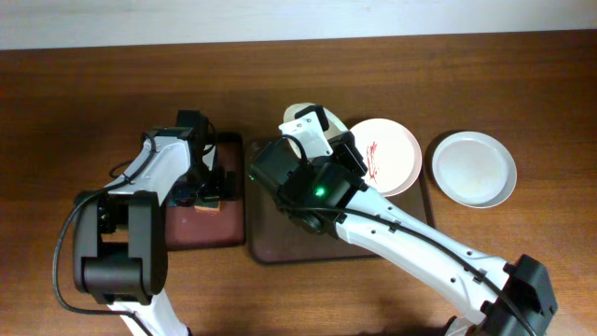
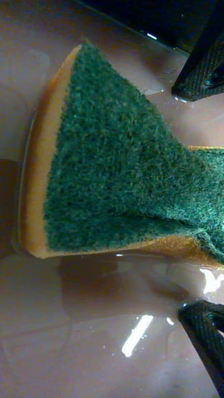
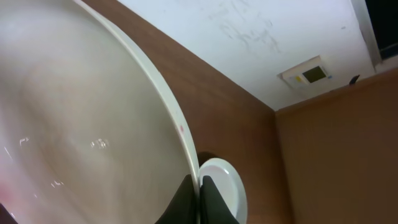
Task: Clean dirty plates on tray and stack at the side
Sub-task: 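Carry the cleaned plate right and stack it on the first plate, then grasp the last sauce-smeared plate with the right gripper and pull it forward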
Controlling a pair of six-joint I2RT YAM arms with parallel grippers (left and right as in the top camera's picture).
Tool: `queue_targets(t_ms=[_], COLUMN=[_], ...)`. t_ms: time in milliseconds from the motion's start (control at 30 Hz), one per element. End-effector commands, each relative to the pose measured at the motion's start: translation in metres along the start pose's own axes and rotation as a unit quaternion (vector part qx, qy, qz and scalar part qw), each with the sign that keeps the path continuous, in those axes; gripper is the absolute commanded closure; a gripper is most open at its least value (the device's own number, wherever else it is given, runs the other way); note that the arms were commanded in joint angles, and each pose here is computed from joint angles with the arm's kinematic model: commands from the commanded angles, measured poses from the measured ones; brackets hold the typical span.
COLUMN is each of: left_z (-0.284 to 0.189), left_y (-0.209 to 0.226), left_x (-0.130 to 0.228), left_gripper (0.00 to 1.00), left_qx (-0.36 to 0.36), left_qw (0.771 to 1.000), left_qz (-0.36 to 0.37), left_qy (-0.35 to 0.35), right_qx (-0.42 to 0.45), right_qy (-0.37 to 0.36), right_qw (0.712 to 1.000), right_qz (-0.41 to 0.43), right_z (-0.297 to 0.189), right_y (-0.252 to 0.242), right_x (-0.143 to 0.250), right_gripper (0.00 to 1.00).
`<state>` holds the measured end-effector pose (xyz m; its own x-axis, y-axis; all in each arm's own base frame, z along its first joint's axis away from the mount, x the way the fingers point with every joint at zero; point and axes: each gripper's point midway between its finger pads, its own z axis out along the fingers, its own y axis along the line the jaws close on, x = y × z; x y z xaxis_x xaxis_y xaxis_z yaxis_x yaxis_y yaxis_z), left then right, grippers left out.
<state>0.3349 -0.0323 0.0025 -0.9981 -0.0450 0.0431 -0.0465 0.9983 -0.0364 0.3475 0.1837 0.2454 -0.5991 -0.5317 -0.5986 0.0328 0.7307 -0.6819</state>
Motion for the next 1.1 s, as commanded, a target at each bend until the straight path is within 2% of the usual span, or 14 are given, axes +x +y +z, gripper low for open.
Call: queue_targets(t_ms=[0, 233, 367, 467, 500, 567, 667, 767, 833, 867, 900, 933, 1000, 1067], left_z=[0.001, 0.001, 0.001, 0.001, 0.001, 0.001, 0.001, 0.001, 0.001, 0.001, 0.001, 0.001, 0.001, 0.001], left_y=[0.001, 0.001, 0.001, 0.001, 0.001, 0.001, 0.001, 0.001, 0.001, 0.001, 0.001, 0.001, 0.001, 0.001], left_x=[-0.004, -0.004, -0.004, -0.004, -0.004, -0.004, -0.004, -0.004, -0.004, -0.004, -0.004, -0.004, -0.004, -0.004], left_gripper=[0.0, 0.0, 0.0, 0.0, 0.0, 0.0, 0.0, 0.0, 0.0, 0.0, 0.0, 0.0, 0.0, 0.0], left_qx=[0.004, 0.004, 0.004, 0.004, 0.004, 0.004, 0.004, 0.004, 0.004, 0.004, 0.004, 0.004, 0.004, 0.004], left_qw=[1.0, 1.0, 1.0, 1.0, 1.0, 1.0, 1.0, 1.0, 1.0, 1.0, 1.0, 1.0, 1.0, 1.0], left_qz=[-0.003, -0.003, -0.003, -0.003, -0.003, -0.003, -0.003, -0.003, -0.003, -0.003, -0.003, -0.003, -0.003, -0.003], left_qy=[-0.001, 0.0, 0.0, 0.0, 0.0, 0.0, 0.0, 0.0, 0.0, 0.0, 0.0, 0.0, 0.0, 0.0], right_qx=[-0.033, -0.103, -0.12, -0.087, -0.058, -0.023, -0.005, -0.005, -0.011, -0.028, -0.106, -0.178, -0.25, -0.302], right_qy=[0.007, 0.15, 0.245, 0.303, 0.333, 0.375, 0.422, 0.434, 0.431, 0.428, 0.409, 0.384, 0.36, 0.324], right_qw=[0.997, 0.952, 0.889, 0.827, 0.8, 0.77, 0.74, 0.735, 0.734, 0.731, 0.738, 0.747, 0.761, 0.802], right_qz=[0.075, 0.245, 0.369, 0.466, 0.496, 0.515, 0.523, 0.52, 0.524, 0.531, 0.526, 0.513, 0.477, 0.401], right_z=[-0.002, 0.073, 0.136, 0.171, 0.178, 0.183, 0.185, 0.187, 0.188, 0.189, 0.191, 0.192, 0.186, 0.183], right_y=[0.0, -0.037, -0.093, -0.155, -0.18, -0.196, -0.189, -0.177, -0.175, -0.171, -0.155, -0.14, -0.119, -0.097], right_x=[-0.003, 0.038, 0.089, 0.153, 0.189, 0.24, 0.287, 0.301, 0.299, 0.294, 0.276, 0.255, 0.23, 0.204], right_gripper=[0.96, 0.96, 0.96, 0.96, 0.96, 0.96, 0.96, 0.94, 0.56, 0.5, 0.45, 0.43, 0.42, 0.42])
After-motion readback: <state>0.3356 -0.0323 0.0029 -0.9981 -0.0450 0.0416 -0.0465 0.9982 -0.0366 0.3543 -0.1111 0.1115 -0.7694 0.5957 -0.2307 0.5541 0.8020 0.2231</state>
